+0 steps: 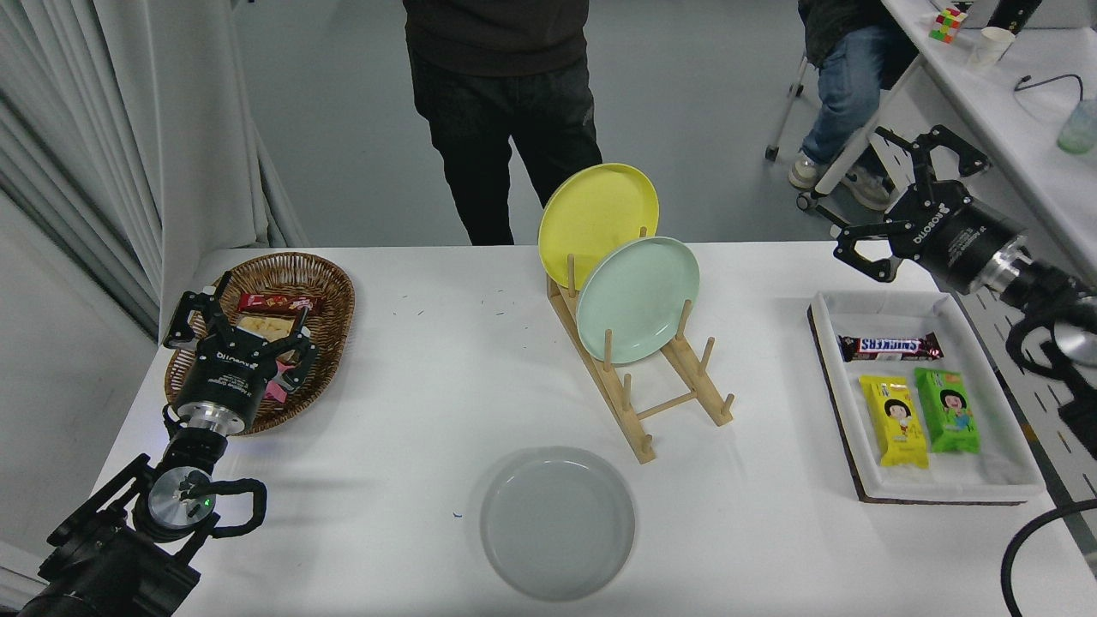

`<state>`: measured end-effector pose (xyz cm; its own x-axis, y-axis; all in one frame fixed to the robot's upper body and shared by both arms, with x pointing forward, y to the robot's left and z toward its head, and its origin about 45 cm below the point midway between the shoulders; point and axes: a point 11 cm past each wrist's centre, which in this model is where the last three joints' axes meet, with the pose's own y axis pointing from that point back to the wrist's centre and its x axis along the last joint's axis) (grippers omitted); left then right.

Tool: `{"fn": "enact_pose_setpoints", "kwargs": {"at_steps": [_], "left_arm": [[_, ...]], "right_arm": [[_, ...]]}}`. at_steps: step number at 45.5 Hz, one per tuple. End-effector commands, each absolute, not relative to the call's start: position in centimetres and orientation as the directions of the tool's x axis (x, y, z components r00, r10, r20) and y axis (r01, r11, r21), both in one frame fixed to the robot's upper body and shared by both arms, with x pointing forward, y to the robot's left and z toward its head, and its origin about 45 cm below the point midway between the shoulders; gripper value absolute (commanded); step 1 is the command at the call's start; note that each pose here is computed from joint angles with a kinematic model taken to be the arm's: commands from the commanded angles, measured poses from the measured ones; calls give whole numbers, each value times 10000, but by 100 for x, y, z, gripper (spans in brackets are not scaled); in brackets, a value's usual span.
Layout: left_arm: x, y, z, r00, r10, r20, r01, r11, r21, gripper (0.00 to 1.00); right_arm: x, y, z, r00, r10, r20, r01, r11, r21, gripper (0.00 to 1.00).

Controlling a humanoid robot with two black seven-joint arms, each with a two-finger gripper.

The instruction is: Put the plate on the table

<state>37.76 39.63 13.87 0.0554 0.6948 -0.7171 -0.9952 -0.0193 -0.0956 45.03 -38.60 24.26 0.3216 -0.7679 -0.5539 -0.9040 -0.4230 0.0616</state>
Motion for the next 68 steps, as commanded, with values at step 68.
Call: {"fn": "enact_pose_setpoints", "kwargs": {"at_steps": [68], "left_arm": [[3776, 3964, 1387, 553, 6947, -7171, -9952, -193, -955, 98]], "right_arm": [[3868, -4011, 1278, -278, -7043, -7094, -9954, -459, 845, 100]]}}
